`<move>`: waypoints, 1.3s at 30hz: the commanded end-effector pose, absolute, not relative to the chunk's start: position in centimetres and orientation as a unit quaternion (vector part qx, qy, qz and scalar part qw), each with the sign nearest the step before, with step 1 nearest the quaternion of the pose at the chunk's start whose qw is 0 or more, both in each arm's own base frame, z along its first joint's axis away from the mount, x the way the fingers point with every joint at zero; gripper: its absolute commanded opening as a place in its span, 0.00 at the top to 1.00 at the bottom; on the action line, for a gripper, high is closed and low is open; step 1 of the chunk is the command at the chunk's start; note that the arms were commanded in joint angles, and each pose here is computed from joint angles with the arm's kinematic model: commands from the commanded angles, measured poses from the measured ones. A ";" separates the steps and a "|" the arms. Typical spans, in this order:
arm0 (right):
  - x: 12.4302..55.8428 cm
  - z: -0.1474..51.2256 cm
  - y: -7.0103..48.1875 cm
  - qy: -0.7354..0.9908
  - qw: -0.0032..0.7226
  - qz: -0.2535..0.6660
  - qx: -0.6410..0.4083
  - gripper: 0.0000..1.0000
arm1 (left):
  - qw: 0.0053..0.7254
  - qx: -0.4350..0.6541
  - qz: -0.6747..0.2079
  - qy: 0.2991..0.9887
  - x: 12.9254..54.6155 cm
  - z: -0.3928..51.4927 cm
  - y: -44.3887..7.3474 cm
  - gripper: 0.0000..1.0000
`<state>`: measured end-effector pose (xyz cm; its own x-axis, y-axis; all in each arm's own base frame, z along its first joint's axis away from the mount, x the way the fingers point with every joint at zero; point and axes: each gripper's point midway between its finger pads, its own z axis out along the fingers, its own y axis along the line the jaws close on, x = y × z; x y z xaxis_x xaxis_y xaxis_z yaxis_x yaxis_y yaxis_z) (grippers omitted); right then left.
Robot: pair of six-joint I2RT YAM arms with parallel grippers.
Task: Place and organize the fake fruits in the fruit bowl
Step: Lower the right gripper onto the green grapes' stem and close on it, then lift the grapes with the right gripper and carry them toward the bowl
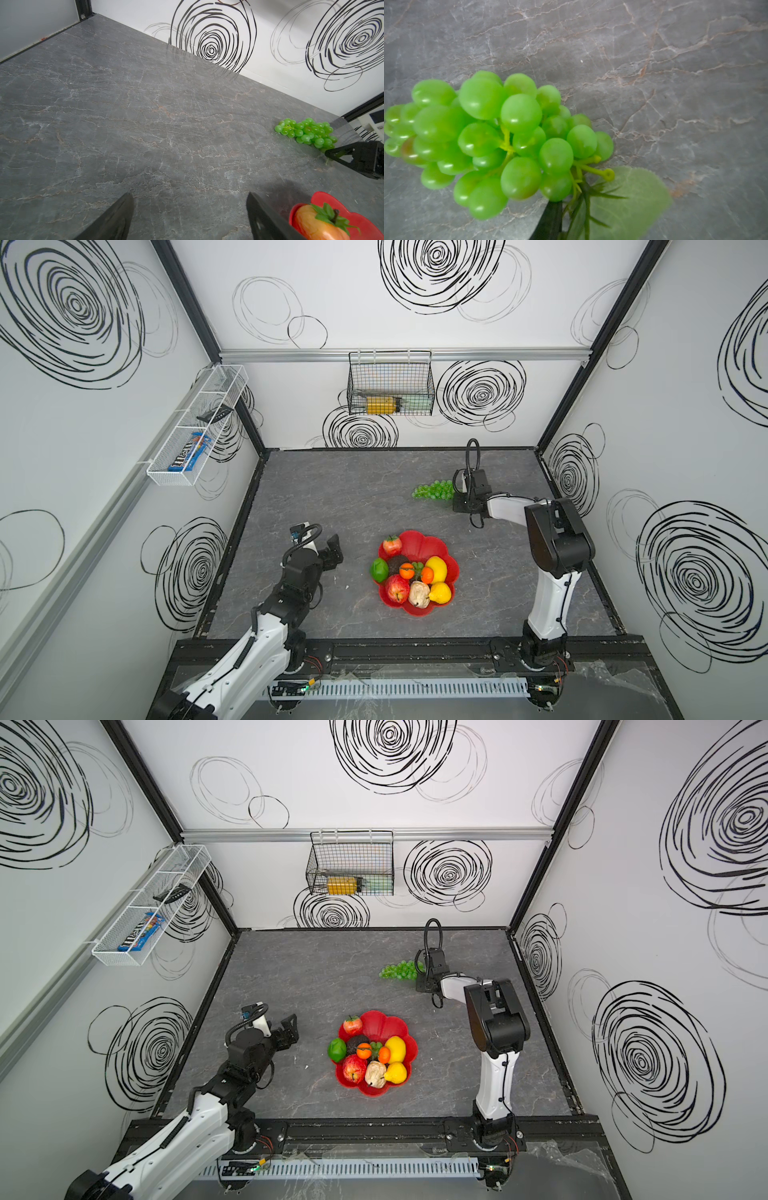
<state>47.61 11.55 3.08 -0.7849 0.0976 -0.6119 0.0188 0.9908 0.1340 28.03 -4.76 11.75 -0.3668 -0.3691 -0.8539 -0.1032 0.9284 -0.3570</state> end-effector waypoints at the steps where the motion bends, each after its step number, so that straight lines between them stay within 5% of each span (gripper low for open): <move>1: 48.2 4.0 11.7 0.940 0.336 0.059 0.032 0.83 | 0.563 -0.149 -0.129 0.803 28.4 12.7 -4.8 0.11; 15: 47.6 6.8 10.8 0.926 0.373 0.045 0.035 0.99 | 0.562 -0.150 -0.126 0.803 28.4 12.6 -4.6 0.11; 39: 42.2 17.9 15.5 0.887 0.449 0.101 -0.043 1.00 | 0.561 -0.154 -0.121 0.805 28.5 12.3 -4.3 0.05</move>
